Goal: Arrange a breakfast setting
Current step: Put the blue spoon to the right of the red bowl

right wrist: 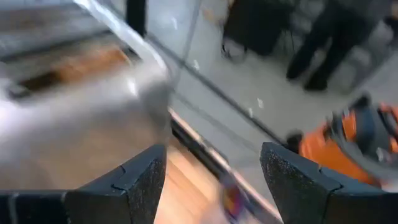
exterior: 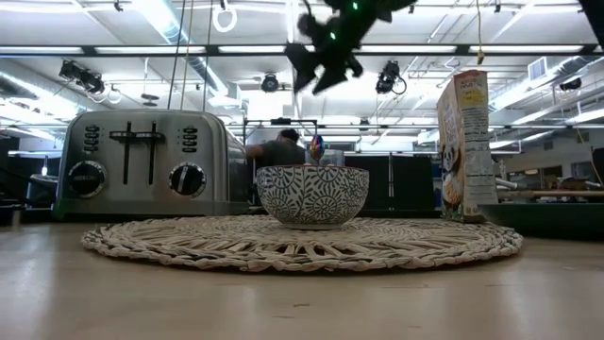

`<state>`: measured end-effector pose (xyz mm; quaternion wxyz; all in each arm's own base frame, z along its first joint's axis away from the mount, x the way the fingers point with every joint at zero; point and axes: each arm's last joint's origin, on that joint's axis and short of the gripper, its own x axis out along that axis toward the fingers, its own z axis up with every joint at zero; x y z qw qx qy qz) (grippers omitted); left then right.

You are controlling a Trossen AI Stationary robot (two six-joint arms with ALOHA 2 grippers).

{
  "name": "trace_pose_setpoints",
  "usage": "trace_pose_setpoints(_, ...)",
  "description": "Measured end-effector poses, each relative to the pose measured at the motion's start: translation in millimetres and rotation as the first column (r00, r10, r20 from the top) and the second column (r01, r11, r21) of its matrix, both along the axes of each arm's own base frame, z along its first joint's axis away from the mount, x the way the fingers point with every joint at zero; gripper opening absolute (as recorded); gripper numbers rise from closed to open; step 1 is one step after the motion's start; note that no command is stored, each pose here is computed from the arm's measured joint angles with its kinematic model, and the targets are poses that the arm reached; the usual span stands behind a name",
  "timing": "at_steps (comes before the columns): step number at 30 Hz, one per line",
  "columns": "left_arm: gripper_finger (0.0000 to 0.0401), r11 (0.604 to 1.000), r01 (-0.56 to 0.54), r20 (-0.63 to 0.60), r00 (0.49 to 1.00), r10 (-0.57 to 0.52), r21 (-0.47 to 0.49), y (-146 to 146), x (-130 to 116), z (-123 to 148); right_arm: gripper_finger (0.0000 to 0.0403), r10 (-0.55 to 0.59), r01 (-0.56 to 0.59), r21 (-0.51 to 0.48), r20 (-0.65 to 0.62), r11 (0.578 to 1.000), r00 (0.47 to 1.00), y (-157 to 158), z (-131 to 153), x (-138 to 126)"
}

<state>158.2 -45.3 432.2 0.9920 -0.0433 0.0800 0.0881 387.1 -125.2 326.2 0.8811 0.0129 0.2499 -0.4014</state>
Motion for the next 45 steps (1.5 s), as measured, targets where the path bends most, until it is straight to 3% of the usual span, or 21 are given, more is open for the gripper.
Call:
trace_pose_setpoints(4,0.0217,1.0,-0.03,0.0,1.0,0.03,0.0,5,1,0,0.0254,-0.027,0.029,0.091,-0.025,0.995,0.999,-27,-11,-9)
trace_pose_setpoints(12,0.0217,0.995,-0.104,-0.007,0.995,0.104,0.003,17,4,-1,0.0236,0.04,-0.032,0.263,-0.027,0.964,0.999,-61,-32,-16)
trace_pose_setpoints(23,0.0217,0.991,-0.133,-0.027,0.991,0.133,0.011,22,4,-3,0.0207,0.12,-0.106,0.345,-0.019,0.933,0.993,-79,-37,-25)
trace_pose_setpoints(31,0.0217,0.991,-0.133,-0.027,0.991,0.133,0.01,22,4,-3,0.0177,0.167,-0.125,0.362,-0.086,0.924,0.982,-83,-58,-24)
trace_pose_setpoints(45,0.0217,0.99,-0.139,-0.02,0.99,0.139,-0.022,22,4,-2,0.0116,0.142,-0.124,0.36,-0.024,0.925,0.99,-85,-56,-21)
